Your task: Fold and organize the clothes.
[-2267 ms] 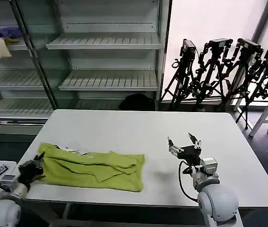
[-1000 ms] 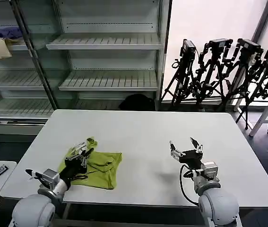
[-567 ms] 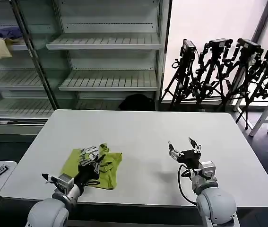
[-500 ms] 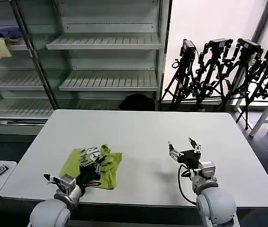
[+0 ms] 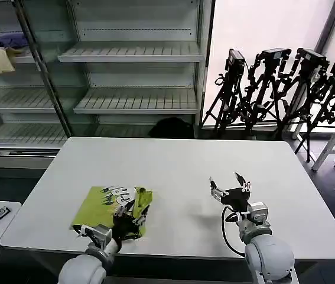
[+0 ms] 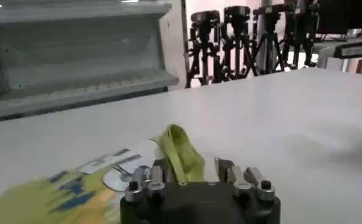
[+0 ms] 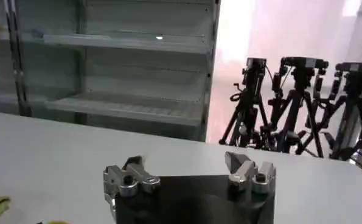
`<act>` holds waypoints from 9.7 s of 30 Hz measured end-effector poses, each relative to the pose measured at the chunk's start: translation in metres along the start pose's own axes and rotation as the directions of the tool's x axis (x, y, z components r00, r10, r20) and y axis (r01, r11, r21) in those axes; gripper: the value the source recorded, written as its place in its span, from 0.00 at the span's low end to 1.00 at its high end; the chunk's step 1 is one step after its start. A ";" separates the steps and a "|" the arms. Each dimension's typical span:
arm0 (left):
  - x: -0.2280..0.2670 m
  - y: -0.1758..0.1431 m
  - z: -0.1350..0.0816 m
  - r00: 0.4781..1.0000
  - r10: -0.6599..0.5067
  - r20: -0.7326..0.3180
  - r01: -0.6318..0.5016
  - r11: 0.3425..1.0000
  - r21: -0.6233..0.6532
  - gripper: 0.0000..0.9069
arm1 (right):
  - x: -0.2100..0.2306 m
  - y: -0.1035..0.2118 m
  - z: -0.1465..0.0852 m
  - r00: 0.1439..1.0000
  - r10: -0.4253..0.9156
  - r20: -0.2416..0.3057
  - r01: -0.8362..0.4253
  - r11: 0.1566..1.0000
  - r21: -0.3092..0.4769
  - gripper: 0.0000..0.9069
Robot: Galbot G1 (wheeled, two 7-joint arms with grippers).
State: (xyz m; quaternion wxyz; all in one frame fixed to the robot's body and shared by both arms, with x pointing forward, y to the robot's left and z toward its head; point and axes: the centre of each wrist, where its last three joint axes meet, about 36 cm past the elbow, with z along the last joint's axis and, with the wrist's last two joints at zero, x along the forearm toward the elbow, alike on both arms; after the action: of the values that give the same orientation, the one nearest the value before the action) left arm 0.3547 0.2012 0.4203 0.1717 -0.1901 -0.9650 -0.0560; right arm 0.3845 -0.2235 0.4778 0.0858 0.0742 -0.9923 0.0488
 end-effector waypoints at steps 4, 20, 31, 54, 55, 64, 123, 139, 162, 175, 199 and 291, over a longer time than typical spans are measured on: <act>-0.001 -0.005 0.000 0.999 -0.011 0.042 0.010 0.999 0.034 1.00 | 0.002 0.000 -0.001 1.000 -0.001 0.002 0.001 1.000 0.002 1.00; 0.043 0.105 -0.016 0.950 -0.230 0.212 0.178 0.955 0.239 1.00 | 0.001 0.003 -0.004 1.000 -0.010 0.007 0.010 1.000 0.005 1.00; 0.049 0.152 0.009 0.951 -0.294 0.092 0.265 0.933 0.242 1.00 | 0.005 0.008 -0.004 0.999 -0.032 -0.006 0.032 0.999 0.007 1.00; 0.038 0.151 0.030 0.963 -0.266 -0.049 0.270 0.933 0.237 0.79 | 0.003 0.012 0.003 0.998 -0.048 -0.031 0.048 0.999 0.001 1.00; 0.038 0.151 0.031 0.963 -0.265 -0.052 0.270 0.933 0.238 0.67 | 0.003 0.012 0.003 0.998 -0.048 -0.031 0.048 0.999 0.001 1.00; 0.035 0.147 0.035 0.968 -0.242 -0.066 0.251 0.934 0.253 0.02 | 0.002 0.012 0.003 0.999 -0.045 -0.027 0.045 0.999 0.002 1.00; 0.028 0.083 -0.036 0.972 -0.152 0.177 0.208 0.908 -0.364 0.00 | 0.030 -0.041 0.045 0.996 0.078 -0.036 -0.077 0.996 0.033 1.00; -0.044 -0.017 -0.019 0.992 0.030 0.124 -0.005 0.980 -0.200 1.00 | 0.037 -0.023 0.038 0.998 0.014 -0.054 -0.015 1.000 -0.024 1.00; -0.039 -0.005 -0.030 0.989 0.023 0.146 -0.005 0.993 -0.119 1.00 | 0.022 0.043 0.022 0.957 -0.282 -0.068 0.238 0.898 -0.369 1.00; 0.003 0.094 -0.041 0.950 -0.204 0.236 0.213 0.977 -0.013 1.00 | 0.016 0.098 0.022 0.915 -0.386 -0.115 0.275 0.807 -0.522 1.00; 0.039 0.135 -0.010 0.908 -0.343 0.242 0.325 0.939 0.110 1.00 | 0.010 0.141 0.021 0.911 -0.304 -0.278 0.105 0.824 -0.557 0.03; 0.037 0.111 0.011 0.908 -0.331 0.256 0.309 0.943 0.122 1.00 | 0.021 0.079 0.013 0.958 -0.100 -0.268 -0.043 0.876 -0.480 1.00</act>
State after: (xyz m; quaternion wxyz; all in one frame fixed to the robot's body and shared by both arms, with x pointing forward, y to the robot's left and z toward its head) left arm 0.3619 0.3188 0.4277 0.0331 -0.0285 -0.9989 -0.0187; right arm 0.3499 -0.1498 0.4620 0.2441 0.0577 -0.9491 -0.1906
